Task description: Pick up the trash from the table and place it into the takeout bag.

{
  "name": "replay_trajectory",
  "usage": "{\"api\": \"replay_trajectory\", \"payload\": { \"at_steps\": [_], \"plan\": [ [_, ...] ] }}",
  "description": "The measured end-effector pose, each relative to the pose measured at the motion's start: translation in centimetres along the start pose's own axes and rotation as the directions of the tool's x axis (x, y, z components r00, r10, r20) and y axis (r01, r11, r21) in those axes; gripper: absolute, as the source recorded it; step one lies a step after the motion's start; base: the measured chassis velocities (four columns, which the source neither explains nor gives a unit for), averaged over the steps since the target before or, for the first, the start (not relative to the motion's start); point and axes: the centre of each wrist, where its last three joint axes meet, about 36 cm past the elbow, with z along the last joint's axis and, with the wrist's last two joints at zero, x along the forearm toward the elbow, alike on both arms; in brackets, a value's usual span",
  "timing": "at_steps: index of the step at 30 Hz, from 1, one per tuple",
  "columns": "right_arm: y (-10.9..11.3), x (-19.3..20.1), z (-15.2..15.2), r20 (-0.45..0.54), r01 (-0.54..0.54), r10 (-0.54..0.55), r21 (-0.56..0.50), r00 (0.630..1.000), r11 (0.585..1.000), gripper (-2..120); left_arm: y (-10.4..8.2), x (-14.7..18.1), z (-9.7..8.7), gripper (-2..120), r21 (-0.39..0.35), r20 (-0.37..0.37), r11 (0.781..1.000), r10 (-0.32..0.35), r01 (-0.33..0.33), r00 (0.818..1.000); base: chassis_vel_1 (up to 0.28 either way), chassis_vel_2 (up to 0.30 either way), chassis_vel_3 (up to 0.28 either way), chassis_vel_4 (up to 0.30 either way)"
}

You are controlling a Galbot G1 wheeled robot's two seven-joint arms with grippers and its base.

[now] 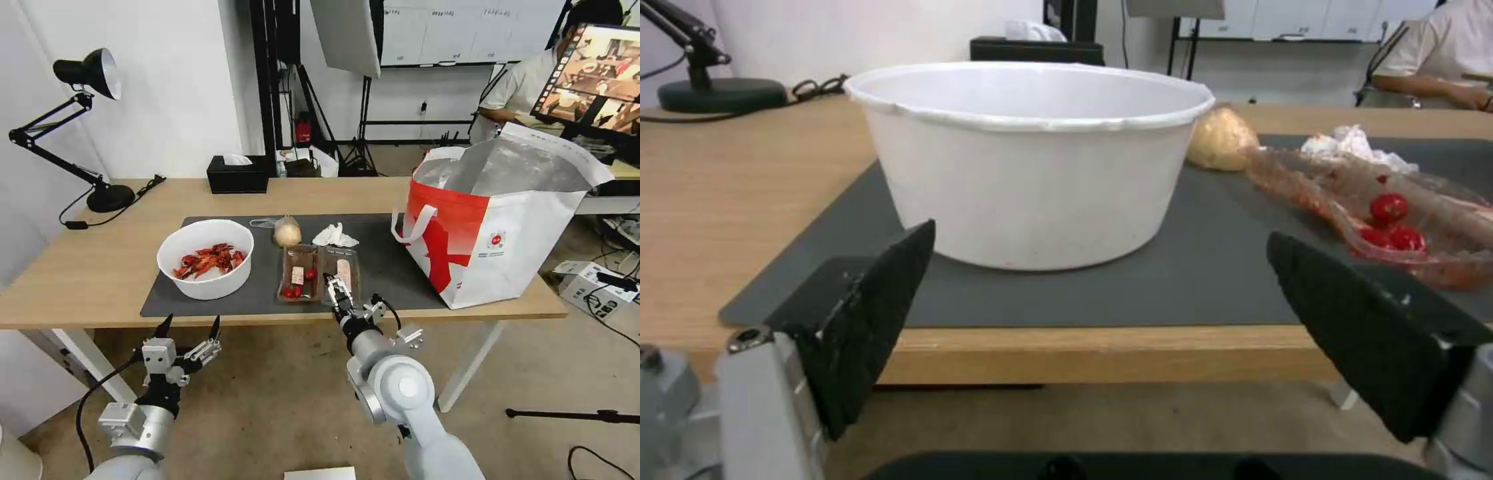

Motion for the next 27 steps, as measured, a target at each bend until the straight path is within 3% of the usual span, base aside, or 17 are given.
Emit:
{"api": "replay_trajectory", "payload": {
  "at_steps": [17,27],
  "plan": [
    [0.38,-0.40,-0.35,0.024,0.014,-0.015,0.027,1.000,1.000,100,-0.19,0.28,-0.05,100,0.002,0.002,1.000,-0.001,0.001,1.000,0.000,0.000,0.000,0.000],
    [0.81,-0.11,-0.64,0.071,0.030,-0.037,0.100,0.997,0.995,100,-0.32,0.47,-0.39,100,0.001,0.008,1.000,0.002,-0.002,1.000,0.000,0.000,0.000,0.000]
  ]
}}
